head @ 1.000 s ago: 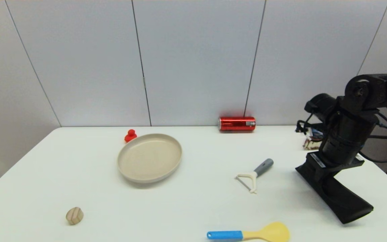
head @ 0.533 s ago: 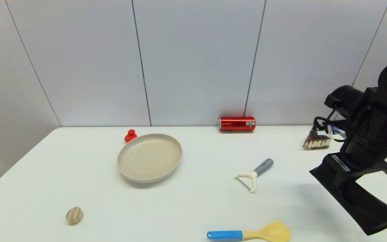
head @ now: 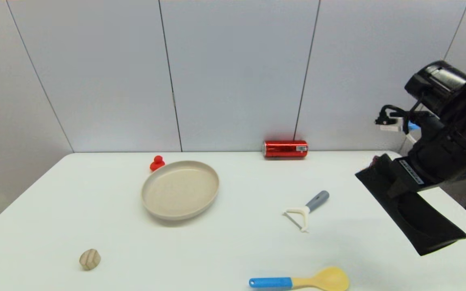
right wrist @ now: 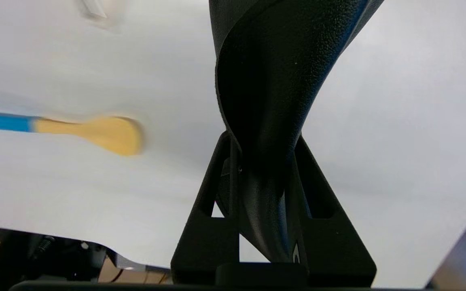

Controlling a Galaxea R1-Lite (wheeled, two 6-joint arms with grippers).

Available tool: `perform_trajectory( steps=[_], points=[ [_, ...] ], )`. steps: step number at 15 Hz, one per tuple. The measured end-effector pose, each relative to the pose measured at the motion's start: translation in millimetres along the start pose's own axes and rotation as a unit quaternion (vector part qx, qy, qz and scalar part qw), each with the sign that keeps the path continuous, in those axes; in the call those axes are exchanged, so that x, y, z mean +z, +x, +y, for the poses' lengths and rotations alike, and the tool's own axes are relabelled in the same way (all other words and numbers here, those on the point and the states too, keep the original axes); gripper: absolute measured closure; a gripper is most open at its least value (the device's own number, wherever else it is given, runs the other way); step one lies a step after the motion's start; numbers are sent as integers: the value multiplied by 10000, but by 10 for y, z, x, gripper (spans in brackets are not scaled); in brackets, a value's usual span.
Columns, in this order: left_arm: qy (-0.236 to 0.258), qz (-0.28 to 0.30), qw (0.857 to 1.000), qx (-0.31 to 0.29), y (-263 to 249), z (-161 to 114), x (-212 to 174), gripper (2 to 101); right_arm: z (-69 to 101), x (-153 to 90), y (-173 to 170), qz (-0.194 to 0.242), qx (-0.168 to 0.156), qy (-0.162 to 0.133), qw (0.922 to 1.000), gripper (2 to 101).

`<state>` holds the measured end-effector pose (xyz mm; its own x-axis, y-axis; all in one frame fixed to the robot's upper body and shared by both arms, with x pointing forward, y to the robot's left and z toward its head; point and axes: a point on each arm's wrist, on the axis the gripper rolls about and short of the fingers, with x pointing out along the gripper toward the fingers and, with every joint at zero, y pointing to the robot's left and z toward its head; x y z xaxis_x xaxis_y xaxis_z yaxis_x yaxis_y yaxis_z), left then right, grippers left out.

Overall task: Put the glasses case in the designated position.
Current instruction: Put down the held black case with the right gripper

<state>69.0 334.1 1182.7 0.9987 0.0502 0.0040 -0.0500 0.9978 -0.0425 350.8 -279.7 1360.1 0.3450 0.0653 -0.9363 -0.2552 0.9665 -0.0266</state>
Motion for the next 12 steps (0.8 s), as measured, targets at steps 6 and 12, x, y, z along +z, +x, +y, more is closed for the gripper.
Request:
perform_trajectory(
  steps=[6,12],
  points=[
    [1,-2,10000,2,0,0,0,54,743,68,-321,-744,677,-1343,9858,832],
    [0,0,10000,4,0,0,0,54,1450,76,-378,-1240,1467,-2891,9378,834]
  ],
)
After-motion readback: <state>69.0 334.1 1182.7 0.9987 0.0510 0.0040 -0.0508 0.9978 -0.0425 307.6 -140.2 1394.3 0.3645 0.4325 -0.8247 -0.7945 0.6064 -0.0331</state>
